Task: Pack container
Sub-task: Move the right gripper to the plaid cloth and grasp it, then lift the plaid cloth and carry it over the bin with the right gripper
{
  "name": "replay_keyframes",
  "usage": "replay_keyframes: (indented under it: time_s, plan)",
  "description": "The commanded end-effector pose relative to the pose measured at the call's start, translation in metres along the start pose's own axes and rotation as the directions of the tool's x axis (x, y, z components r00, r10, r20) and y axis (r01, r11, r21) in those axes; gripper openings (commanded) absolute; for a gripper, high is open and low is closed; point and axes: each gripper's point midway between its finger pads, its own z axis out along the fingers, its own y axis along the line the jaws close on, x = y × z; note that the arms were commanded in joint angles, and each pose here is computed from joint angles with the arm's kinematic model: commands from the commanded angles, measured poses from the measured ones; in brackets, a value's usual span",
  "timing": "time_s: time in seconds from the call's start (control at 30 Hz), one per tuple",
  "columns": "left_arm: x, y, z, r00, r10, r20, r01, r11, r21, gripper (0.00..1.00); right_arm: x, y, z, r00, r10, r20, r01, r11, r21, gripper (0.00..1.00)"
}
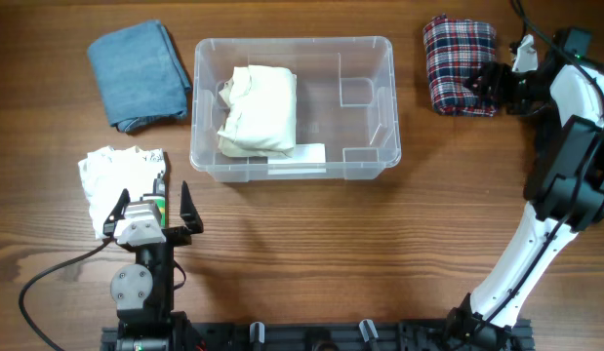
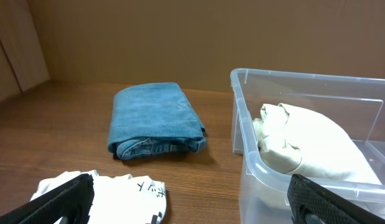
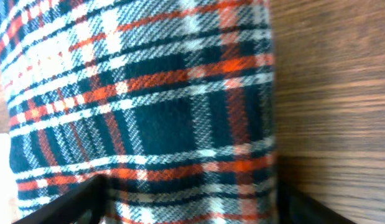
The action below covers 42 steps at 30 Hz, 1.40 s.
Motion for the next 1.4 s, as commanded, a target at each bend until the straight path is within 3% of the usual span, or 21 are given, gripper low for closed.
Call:
replay_keyframes:
  time_s: [0.0, 0.07, 0.13, 0.5, 0.8, 0.9, 1.17, 1.37]
  plan:
    - [0.0, 0.0, 0.0, 1.0, 0.005, 0.007, -0.005, 1.0, 0.0, 1.0, 0.027, -0.001, 0.035, 0.996, 0.03, -0.09, -0.034, 0.999, -0.039, 0.52]
    - [0.0, 0.0, 0.0, 1.0, 0.005, 0.007, -0.005, 1.0, 0.0, 1.0, 0.027, 0.002, 0.037, 0.995, 0.046, -0.092, -0.049, 0.998, -0.038, 0.24]
    - [0.0, 0.0, 0.0, 1.0, 0.005, 0.007, -0.005, 1.0, 0.0, 1.0, 0.024, 0.012, 0.034, 0.996, 0.041, -0.083, -0.048, 0.995, -0.084, 0.04]
    - [0.0, 0.0, 0.0, 1.0, 0.005, 0.007, -0.005, 1.0, 0.0, 1.0, -0.035, 0.076, -0.082, 0.985, -0.078, 0.157, 0.091, 0.993, -0.078, 0.04]
    - [0.0, 0.0, 0.0, 1.0, 0.005, 0.007, -0.005, 1.0, 0.0, 1.0, -0.047, 0.145, -0.151, 0.938, -0.194, 0.287, 0.224, 0.972, -0.074, 0.04]
    - [0.0, 0.0, 0.0, 1.0, 0.005, 0.007, -0.005, 1.0, 0.0, 1.0, -0.043, 0.181, -0.175, 0.915, -0.238, 0.326, 0.279, 0.957, -0.084, 0.05]
    - [0.0, 0.0, 0.0, 1.0, 0.005, 0.007, -0.005, 1.0, 0.0, 1.0, -0.014, 0.264, -0.241, 0.901, -0.179, 0.396, 0.266, 0.948, -0.177, 0.04]
    - [0.0, 0.0, 0.0, 1.0, 0.005, 0.007, -0.005, 1.0, 0.0, 1.0, 0.023, 0.318, -0.248, 0.939, -0.11, 0.326, 0.206, 0.939, -0.277, 0.04]
